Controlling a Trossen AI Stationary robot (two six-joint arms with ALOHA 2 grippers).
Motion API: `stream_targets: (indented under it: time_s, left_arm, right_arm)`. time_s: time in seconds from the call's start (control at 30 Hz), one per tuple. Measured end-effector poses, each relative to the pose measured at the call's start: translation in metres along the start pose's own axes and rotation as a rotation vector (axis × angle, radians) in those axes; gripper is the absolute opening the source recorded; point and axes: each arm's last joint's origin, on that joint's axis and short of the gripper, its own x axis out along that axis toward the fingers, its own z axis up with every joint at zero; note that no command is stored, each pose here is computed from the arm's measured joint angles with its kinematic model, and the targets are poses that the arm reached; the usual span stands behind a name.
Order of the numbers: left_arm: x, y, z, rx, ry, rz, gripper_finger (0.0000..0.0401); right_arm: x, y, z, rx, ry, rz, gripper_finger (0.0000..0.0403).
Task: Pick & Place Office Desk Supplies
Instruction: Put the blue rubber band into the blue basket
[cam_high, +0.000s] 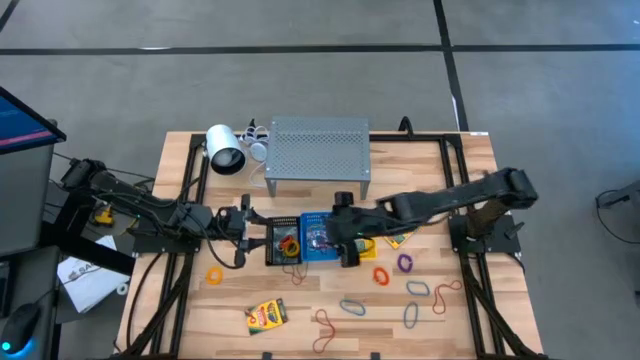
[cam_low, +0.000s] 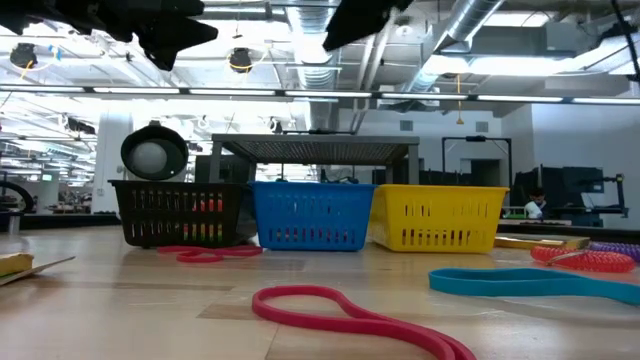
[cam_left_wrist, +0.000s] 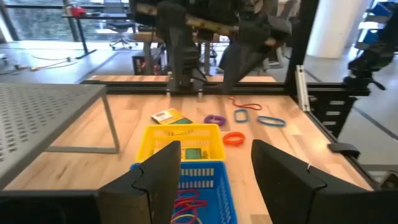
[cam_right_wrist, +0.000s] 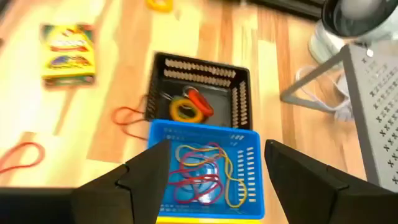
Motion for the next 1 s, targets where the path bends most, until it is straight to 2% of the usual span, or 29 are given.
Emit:
stream_targets:
  time_s: [0.4, 0.6, 0.8, 1.0]
  left_arm:
    - [-0.008, -0.007, 0.007, -0.020, -0.046, -0.114, 0.0191]
    - [-0.008, -0.011, 0.010, -0.082, -0.072, -0.194, 0.0191]
    - [-0.004, -0.015, 0.017, -0.107, -0.158, -0.253, 0.0191]
    - [0.005, -0.019, 0.015, -0.112, -0.195, -0.269, 0.0191]
  right_arm:
    - [-0.053, 0.028, -0.062, 0.149, -0.339, 0.105, 0.0255]
    - [-0.078, 0.046, -0.081, 0.154, -0.503, 0.218, 0.0255]
    - [-0.082, 0.065, -0.095, 0.122, -0.522, 0.289, 0.0255]
    - [-0.070, 0.082, -0.103, 0.173, -0.464, 0.341, 0.0255]
